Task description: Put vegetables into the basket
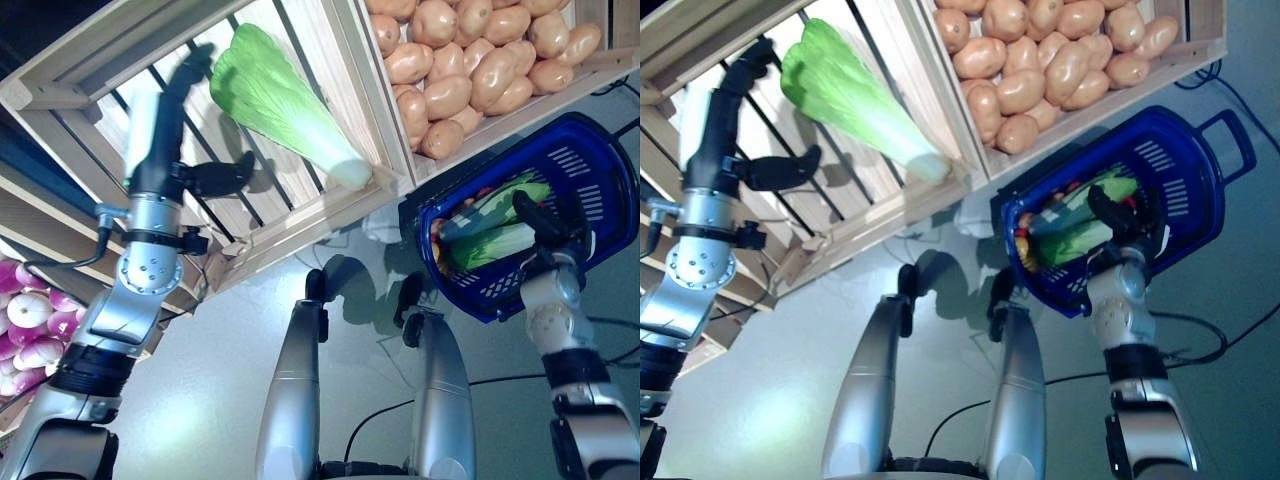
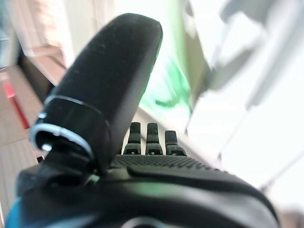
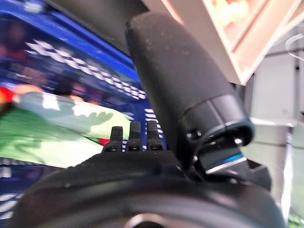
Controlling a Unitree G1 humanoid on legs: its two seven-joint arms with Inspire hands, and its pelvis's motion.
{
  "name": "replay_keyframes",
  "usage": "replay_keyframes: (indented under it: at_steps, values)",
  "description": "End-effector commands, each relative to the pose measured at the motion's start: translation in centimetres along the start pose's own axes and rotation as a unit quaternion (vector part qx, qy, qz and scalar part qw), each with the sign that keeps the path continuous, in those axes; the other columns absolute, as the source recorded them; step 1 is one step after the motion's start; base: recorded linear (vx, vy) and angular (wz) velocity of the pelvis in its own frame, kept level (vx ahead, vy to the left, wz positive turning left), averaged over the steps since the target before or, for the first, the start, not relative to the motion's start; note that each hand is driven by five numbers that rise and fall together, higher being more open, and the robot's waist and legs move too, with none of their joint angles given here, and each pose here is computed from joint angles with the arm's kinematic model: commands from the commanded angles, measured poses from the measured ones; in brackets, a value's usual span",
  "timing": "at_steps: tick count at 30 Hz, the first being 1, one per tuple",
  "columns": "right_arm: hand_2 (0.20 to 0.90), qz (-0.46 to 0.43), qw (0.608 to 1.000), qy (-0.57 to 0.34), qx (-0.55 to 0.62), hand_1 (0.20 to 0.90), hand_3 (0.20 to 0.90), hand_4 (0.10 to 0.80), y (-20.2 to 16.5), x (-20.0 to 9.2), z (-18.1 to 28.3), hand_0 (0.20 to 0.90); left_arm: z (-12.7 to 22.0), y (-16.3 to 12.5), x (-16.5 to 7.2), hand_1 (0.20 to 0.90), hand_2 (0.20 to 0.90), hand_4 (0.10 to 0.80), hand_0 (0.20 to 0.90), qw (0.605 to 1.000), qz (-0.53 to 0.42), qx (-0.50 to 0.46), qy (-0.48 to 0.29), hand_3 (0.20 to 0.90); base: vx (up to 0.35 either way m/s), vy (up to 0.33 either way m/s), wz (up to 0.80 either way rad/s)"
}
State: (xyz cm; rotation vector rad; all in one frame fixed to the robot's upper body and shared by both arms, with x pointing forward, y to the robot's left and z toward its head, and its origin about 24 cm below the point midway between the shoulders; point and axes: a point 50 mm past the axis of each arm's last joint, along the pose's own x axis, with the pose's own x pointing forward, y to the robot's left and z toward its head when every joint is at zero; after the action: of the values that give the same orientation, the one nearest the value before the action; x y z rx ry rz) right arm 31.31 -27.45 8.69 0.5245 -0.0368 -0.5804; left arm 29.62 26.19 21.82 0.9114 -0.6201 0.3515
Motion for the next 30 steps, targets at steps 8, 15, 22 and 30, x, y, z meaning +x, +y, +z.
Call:
replay_keyframes:
  at_steps: [8, 15, 22, 30]
  values:
    - [0.900, 0.068, 0.993, -0.094, -0.030, 0.900, 0.900, 0.800, -1.0, -0.3, 3.5, 0.900, 2.7, 3.5, 3.5, 0.900, 0.900, 0.800, 0.900, 0.928, 0.079, 0.331, -0.149, 0.900, -0.005, 0.018, 0.00]
    - [0.900, 0.098, 0.988, -0.109, -0.049, 0.900, 0.900, 0.800, 0.6, 0.2, 4.7, 0.900, 3.1, 1.1, 4.4, 0.900, 0.900, 0.800, 0.900, 0.907, 0.024, 0.371, -0.197, 0.900, -0.031, 0.007, -0.03]
    - [0.900, 0.112, 0.985, -0.109, -0.072, 0.900, 0.900, 0.800, 1.4, 0.6, 5.1, 0.900, 3.7, -0.7, 5.1, 0.900, 0.900, 0.800, 0.900, 0.906, -0.004, 0.356, -0.228, 0.900, 0.000, 0.004, 0.00]
    - [0.900, 0.117, 0.982, -0.115, -0.089, 0.900, 0.900, 0.800, 2.2, 0.7, 5.1, 0.900, 2.7, -2.0, 5.0, 0.900, 0.900, 0.800, 0.900, 0.920, 0.007, 0.324, -0.221, 0.900, 0.002, 0.004, -0.01]
